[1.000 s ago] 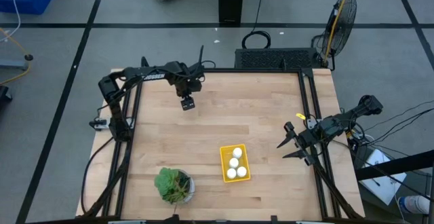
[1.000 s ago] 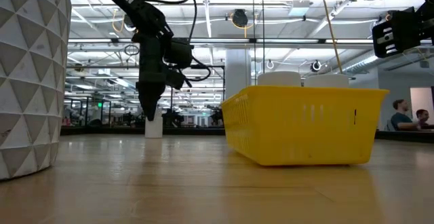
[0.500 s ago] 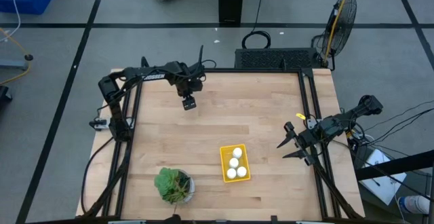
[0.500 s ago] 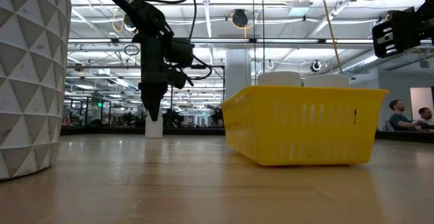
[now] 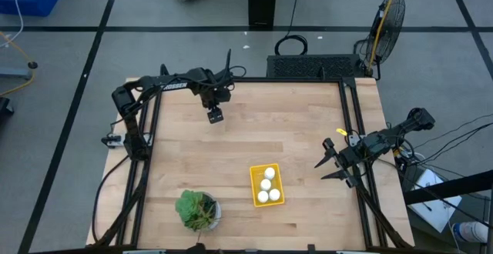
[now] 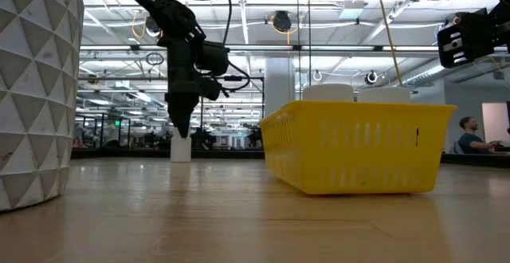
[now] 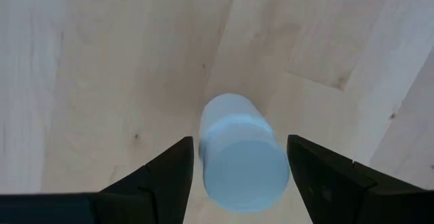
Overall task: Pick and place pill bottles into a basket
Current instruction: Put the white pill bottle into the yellow bin, then return to Home Position
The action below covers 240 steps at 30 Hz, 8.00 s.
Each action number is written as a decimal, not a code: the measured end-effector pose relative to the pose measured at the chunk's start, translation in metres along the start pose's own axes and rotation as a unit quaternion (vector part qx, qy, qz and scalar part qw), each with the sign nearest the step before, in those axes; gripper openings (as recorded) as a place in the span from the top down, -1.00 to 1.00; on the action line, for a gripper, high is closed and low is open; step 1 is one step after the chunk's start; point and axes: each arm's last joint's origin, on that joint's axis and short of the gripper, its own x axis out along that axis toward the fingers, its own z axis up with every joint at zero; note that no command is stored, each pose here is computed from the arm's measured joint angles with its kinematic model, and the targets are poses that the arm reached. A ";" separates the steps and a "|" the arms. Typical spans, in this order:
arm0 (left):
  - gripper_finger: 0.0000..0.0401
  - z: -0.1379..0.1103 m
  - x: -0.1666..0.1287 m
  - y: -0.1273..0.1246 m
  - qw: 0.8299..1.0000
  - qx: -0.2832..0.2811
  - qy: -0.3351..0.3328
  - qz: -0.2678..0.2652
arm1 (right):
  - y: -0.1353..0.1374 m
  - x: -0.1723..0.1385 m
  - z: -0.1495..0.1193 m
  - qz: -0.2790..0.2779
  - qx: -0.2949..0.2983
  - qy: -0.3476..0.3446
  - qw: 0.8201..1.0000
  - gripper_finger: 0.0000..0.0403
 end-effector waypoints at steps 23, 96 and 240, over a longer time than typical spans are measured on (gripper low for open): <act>0.19 -0.001 -0.003 -0.005 1.000 -0.004 0.004 -0.008 | 0.000 0.000 0.000 0.000 0.000 0.000 1.000 0.04; 0.19 0.043 -0.081 -0.276 0.985 0.123 -0.091 -0.076 | 0.000 0.001 -0.001 -0.001 0.000 0.004 1.000 0.04; -0.11 0.062 -0.027 -0.294 0.982 0.177 -0.014 -0.062 | 0.000 0.001 -0.001 -0.001 0.000 0.005 1.000 0.04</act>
